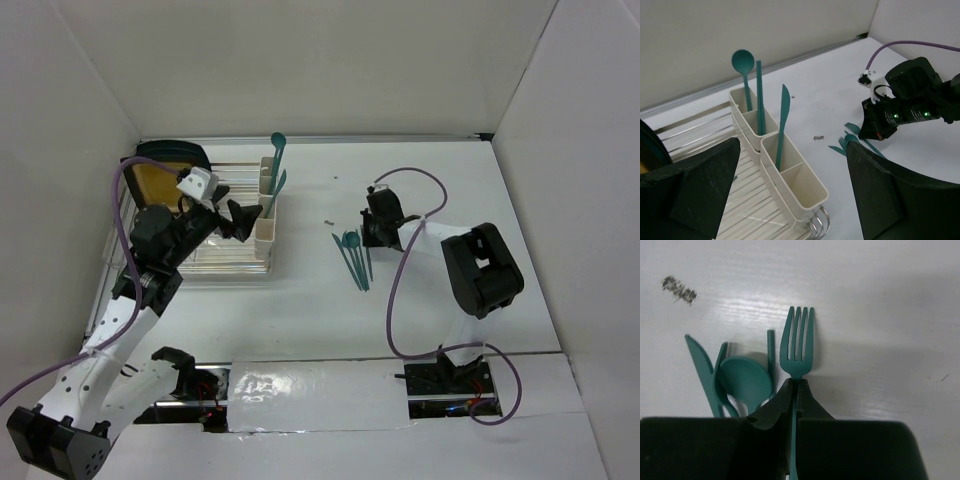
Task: Sort the eating utensils into containers
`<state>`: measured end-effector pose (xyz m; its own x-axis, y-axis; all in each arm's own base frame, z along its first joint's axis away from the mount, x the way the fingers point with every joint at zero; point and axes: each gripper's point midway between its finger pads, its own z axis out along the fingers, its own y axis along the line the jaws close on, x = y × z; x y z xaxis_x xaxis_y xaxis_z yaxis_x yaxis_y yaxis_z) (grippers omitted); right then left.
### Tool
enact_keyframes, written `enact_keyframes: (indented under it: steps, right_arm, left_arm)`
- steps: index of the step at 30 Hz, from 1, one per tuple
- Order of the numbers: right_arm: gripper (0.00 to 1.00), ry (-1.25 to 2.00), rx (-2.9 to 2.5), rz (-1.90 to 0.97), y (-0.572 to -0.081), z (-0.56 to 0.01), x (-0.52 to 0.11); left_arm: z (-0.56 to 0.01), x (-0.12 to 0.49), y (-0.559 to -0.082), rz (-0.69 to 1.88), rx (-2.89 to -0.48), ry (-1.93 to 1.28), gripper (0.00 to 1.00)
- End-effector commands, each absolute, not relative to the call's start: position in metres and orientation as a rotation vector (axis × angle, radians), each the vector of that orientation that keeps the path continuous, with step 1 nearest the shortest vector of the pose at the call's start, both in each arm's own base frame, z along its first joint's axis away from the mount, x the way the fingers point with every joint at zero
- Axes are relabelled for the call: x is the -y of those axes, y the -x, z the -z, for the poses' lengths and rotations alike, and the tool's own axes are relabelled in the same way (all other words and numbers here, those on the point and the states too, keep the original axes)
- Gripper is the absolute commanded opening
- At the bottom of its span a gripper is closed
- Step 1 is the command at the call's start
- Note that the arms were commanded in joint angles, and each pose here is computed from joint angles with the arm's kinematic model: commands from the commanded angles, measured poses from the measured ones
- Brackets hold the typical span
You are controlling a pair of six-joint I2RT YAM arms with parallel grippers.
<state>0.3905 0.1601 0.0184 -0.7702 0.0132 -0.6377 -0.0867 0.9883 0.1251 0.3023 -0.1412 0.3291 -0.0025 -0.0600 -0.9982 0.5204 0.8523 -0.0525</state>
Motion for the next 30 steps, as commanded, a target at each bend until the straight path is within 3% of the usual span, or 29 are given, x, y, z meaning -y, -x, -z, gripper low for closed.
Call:
enact_keyframes:
  steps: [1,6,14,30]
  right_arm:
    - [0.0,0.117,-2.374,-0.339,-0.376,-0.049,-0.172]
    - [0.0,0.123,-2.178,-0.559,-0.372,-0.133,-0.188]
    - [0.0,0.299,-1.885,-0.912,-0.327,-0.241,-0.225]
    - [0.0,0.458,-1.737,-1.057,-0.295,-0.305,-0.26]
  left_arm:
    - [-0.351,0.158,-0.297,0.566,-1.491,-0.425,1.0]
    - [-0.339,0.185,-0.3,0.758,-1.645,-0.411,1.0]
    - [-0.331,0.215,-0.3,1.02,-1.786,-0.335,0.97]
    - [-0.324,0.284,-0.345,1.025,-2.008,-0.034,0.97]
